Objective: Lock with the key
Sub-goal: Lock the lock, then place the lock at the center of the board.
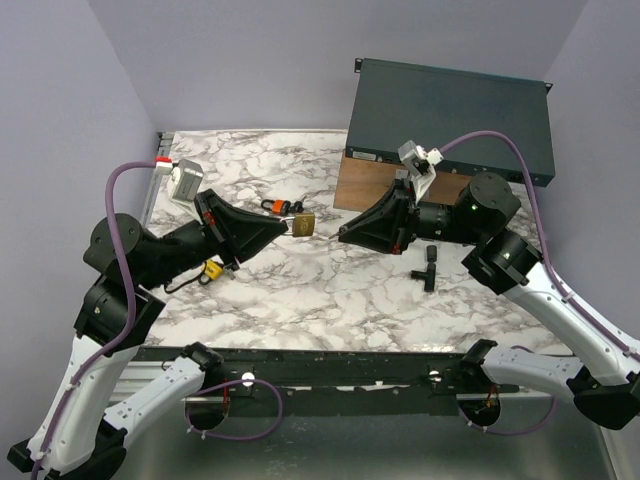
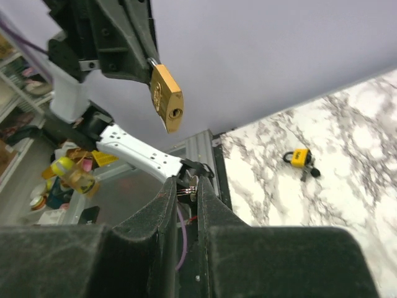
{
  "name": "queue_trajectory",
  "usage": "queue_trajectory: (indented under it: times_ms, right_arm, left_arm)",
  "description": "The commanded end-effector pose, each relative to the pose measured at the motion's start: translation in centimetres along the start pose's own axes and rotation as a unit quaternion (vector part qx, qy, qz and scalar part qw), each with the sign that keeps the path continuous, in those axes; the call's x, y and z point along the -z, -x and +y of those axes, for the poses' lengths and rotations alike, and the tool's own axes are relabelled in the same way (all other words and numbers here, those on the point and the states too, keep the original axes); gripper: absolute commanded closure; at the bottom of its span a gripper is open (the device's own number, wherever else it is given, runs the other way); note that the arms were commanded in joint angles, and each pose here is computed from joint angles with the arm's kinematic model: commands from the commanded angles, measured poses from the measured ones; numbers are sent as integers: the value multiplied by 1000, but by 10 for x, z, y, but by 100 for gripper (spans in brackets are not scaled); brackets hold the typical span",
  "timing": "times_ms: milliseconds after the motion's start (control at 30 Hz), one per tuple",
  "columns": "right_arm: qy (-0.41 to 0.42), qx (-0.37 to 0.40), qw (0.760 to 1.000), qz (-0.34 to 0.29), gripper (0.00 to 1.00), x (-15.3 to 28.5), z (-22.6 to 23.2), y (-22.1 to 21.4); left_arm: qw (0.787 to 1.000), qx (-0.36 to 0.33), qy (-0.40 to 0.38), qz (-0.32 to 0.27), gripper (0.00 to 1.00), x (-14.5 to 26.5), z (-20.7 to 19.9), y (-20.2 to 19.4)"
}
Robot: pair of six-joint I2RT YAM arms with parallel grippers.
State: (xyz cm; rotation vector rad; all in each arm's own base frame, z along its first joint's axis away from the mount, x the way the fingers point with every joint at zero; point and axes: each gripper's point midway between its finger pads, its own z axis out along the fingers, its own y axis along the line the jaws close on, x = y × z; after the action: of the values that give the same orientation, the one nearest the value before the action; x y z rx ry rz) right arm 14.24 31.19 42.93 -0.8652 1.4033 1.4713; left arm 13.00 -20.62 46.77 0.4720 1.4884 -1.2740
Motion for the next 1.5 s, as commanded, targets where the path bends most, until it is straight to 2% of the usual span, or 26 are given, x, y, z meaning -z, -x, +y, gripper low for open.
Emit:
queue_trajectory:
  times_ms: [0, 233, 467, 567, 733, 967, 1200, 1300, 1433, 1467]
  right_arm:
    - [-101, -19, 994, 27, 99, 0, -43, -18]
    - [-196, -55, 976, 75, 99, -6, -99, -61]
    - [-271, -80, 953, 112, 99, -20, -142, -109]
    - [-319, -88, 934, 135, 99, -27, -167, -138]
    - [-368, -103, 908, 171, 99, -33, -199, -184]
    - [-370, -112, 900, 202, 99, -54, -210, -224]
    - [-368, -118, 896, 220, 99, -62, -213, -244]
    - [-367, -122, 894, 228, 99, -63, -214, -253]
    - [-364, -126, 892, 238, 99, -68, -215, -264]
    - [-360, -127, 893, 239, 99, -70, -213, -266]
  left_arm:
    - [996, 39, 85, -16, 100, 2, 35, -5]
    - [971, 132, 199, -1, 100, 3, 103, -55]
    - [938, 229, 261, 1, 100, 0, 175, -115]
    - [917, 257, 306, 5, 100, 6, 206, -143]
    - [869, 307, 386, 22, 100, 27, 255, -200]
    - [834, 358, 418, 49, 100, 40, 293, -265]
    - [810, 379, 443, 66, 100, 50, 308, -296]
    - [789, 381, 476, 76, 100, 62, 315, -305]
    - [749, 384, 531, 94, 100, 84, 322, -319]
    - [750, 383, 531, 94, 96, 84, 323, -319]
